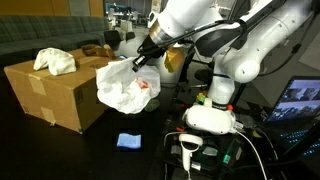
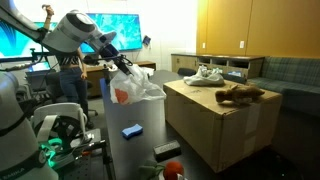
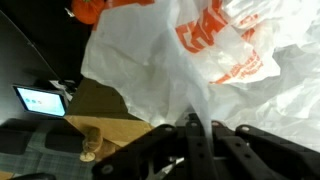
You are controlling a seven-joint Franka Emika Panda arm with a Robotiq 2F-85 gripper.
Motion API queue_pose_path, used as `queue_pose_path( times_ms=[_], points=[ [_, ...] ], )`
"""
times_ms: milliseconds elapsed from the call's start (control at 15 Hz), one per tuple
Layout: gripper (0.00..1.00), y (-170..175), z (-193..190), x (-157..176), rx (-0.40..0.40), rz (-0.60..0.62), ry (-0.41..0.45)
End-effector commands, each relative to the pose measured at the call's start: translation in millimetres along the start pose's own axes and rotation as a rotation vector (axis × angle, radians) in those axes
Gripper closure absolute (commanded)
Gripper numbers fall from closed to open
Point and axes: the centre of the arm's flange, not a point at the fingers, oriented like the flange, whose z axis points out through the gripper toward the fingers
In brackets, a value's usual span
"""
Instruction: Pick up all the objects from the table and put them on the box, then pick up all the objects from the box and put them on the table
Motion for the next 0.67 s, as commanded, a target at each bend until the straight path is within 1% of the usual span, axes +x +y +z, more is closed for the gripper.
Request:
queue_pose_path(
  times_ms=[0, 267, 600],
  points=[
    [0.99, 9.5, -19.2, -3.2, -0.039, 0.137, 0.037],
    [0.99, 15.6, -24.6, -0.9, -0.079, 0.241, 0.059],
    [0.99, 15.3, -28.9, 1.3, -0.082, 0.307, 0.097]
  ],
)
